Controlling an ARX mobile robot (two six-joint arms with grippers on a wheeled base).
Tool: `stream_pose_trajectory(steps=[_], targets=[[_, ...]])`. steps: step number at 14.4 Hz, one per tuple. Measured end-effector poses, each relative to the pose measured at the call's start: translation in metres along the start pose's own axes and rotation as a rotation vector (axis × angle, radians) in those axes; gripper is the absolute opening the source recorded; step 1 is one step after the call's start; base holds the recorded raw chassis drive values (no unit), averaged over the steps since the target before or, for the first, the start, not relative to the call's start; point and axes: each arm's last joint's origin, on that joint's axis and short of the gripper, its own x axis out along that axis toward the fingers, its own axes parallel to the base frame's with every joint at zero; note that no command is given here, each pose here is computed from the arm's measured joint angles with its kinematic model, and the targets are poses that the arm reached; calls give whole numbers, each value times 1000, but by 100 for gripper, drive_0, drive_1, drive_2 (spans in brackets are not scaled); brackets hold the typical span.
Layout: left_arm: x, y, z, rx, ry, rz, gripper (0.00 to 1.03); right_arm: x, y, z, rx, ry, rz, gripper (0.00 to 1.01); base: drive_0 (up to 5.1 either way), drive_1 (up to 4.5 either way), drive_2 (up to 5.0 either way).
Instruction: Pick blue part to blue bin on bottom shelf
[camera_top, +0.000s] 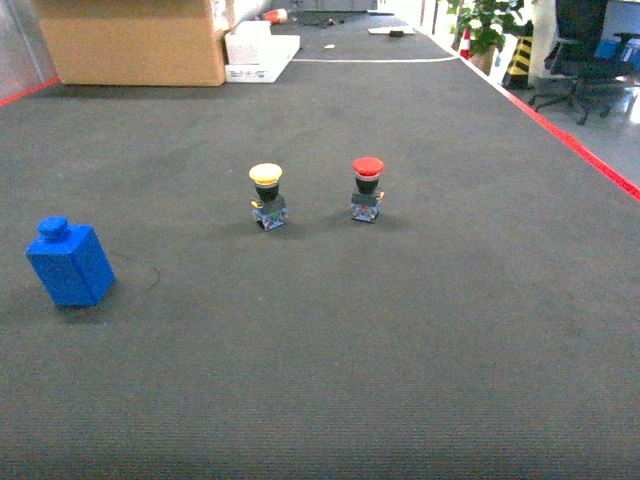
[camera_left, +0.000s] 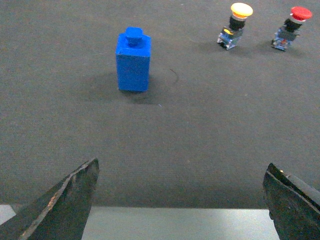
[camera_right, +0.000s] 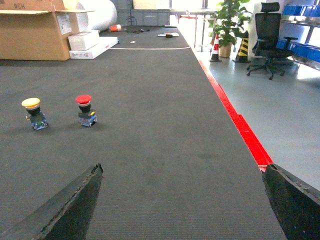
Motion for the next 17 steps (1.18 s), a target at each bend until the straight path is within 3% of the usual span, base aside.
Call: stream_pose_trajectory(steps=[2,3,7,11,17], targets=[[51,4,32,5,-36,50,98,0,0,0,0,-1,0,98,0,0,0],[71,6,38,4,-27,76,98,0,0,0,0,-1,0,98,0,0,0],[124,13,33,32,66,136,98,0,0,0,0,-1,0,98,0,0,0],[158,15,37,73,85,143,98,0,0,0,0,-1,0,98,0,0,0],[223,27,31,70,144,141,98,0,0,0,0,-1,0,98,0,0,0]])
